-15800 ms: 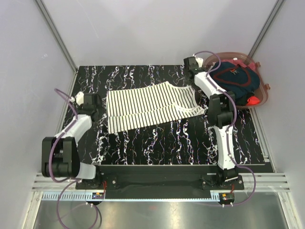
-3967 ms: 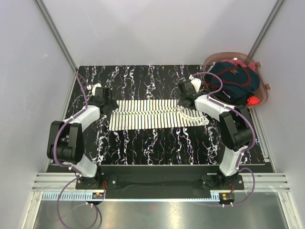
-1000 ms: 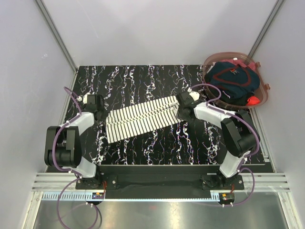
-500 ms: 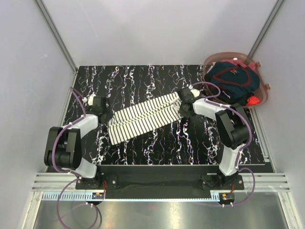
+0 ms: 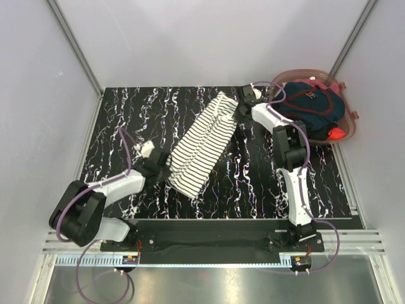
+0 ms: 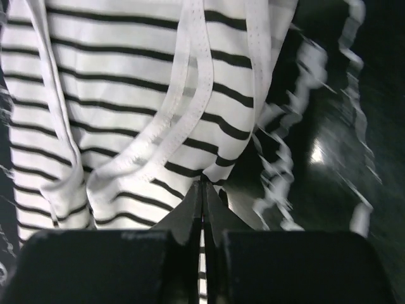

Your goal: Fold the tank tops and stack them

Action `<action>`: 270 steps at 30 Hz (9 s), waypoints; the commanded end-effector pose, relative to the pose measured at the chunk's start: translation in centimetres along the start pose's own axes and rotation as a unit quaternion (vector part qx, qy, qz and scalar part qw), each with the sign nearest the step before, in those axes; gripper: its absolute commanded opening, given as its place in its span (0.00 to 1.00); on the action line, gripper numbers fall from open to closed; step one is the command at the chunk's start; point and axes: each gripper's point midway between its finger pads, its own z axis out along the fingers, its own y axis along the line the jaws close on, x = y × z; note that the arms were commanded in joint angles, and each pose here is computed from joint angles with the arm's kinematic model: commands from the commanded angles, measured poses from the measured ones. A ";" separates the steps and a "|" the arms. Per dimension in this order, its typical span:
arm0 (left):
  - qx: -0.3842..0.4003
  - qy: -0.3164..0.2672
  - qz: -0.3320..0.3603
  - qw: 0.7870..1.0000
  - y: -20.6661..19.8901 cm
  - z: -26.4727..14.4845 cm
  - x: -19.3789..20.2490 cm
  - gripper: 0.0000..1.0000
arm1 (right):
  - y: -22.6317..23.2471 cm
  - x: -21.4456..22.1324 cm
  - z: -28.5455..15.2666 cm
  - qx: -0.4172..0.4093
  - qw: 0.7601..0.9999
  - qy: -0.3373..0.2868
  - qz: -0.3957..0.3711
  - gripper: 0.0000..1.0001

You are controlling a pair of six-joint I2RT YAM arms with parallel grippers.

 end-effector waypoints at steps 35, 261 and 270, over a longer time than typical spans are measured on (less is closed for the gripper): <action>0.148 0.089 0.082 0.982 -6.0 -2.1 5.4 0.48 | 3.9 3.3 -3.4 -0.156 0.982 0.082 -0.065 0.43; 0.180 0.125 0.141 0.965 -12.3 3.2 0.9 0.00 | -4.3 12.5 -12.6 -0.120 0.978 0.161 -0.061 0.00; 0.188 0.139 0.151 0.960 -9.7 0.8 4.6 0.00 | -4.7 12.8 -16.5 -0.150 0.978 0.137 -0.050 0.48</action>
